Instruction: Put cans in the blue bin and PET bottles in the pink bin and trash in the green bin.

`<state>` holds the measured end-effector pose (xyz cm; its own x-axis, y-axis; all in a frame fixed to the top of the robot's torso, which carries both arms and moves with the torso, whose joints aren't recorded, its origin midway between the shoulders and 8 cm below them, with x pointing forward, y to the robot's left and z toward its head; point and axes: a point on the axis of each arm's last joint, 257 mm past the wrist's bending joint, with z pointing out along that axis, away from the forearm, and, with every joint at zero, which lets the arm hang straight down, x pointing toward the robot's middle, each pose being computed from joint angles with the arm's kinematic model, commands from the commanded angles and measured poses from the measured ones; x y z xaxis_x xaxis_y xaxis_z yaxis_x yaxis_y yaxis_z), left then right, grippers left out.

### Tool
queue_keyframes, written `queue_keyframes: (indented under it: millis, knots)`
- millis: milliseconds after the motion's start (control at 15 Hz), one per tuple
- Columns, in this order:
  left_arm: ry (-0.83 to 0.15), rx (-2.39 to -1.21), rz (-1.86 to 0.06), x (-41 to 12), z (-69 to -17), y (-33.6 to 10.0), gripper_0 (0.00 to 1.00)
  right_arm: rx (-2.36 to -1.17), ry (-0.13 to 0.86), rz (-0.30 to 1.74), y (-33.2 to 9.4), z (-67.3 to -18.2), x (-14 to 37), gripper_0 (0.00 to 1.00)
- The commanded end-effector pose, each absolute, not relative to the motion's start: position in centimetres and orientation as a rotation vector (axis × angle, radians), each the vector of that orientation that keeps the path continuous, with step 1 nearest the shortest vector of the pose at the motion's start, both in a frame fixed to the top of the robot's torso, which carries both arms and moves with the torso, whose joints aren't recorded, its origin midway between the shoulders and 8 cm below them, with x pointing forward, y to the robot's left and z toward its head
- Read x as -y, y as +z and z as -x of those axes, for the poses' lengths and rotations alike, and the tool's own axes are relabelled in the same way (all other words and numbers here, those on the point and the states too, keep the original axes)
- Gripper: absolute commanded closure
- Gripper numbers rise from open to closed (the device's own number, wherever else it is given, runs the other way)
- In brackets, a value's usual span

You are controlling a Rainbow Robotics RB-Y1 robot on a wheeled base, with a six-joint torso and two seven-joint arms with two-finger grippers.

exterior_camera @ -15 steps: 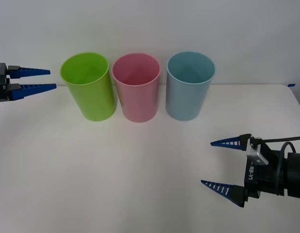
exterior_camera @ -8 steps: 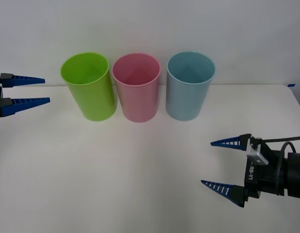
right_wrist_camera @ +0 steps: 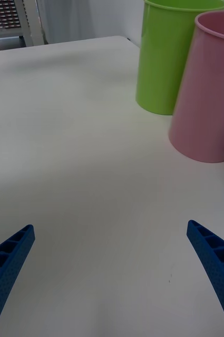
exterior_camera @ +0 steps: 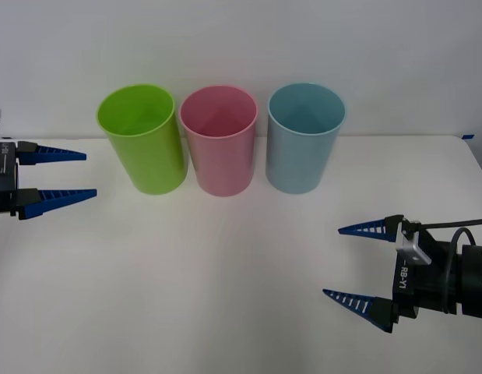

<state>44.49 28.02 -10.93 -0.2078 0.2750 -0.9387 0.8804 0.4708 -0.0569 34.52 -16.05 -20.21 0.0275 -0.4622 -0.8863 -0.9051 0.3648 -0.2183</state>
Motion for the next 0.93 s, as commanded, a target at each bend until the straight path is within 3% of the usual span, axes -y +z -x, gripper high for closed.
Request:
queue_keyframes:
  millis: [67, 267, 533, 933]
  knots:
    - [-0.732, -1.749, -0.986, -26.8, -43.5, -11.8, 0.0, -1.6, 0.541, 1.254, -20.2, -34.5, 16.1, 0.0]
    - [-0.667, -1.789, -0.999, -27.1, -41.8, -13.5, 0.0, -1.6, 0.541, 1.254, -20.2, -34.5, 16.1, 0.0]
    - [-0.696, -1.91, -0.913, -28.2, -38.4, -16.0, 0.0, -1.6, 0.541, 1.254, -20.2, -34.5, 16.1, 0.0]
    - [-0.684, -1.986, -0.748, -27.8, -35.2, -19.4, 0.0, -1.6, 0.541, 1.254, -20.2, -34.5, 16.1, 0.0]
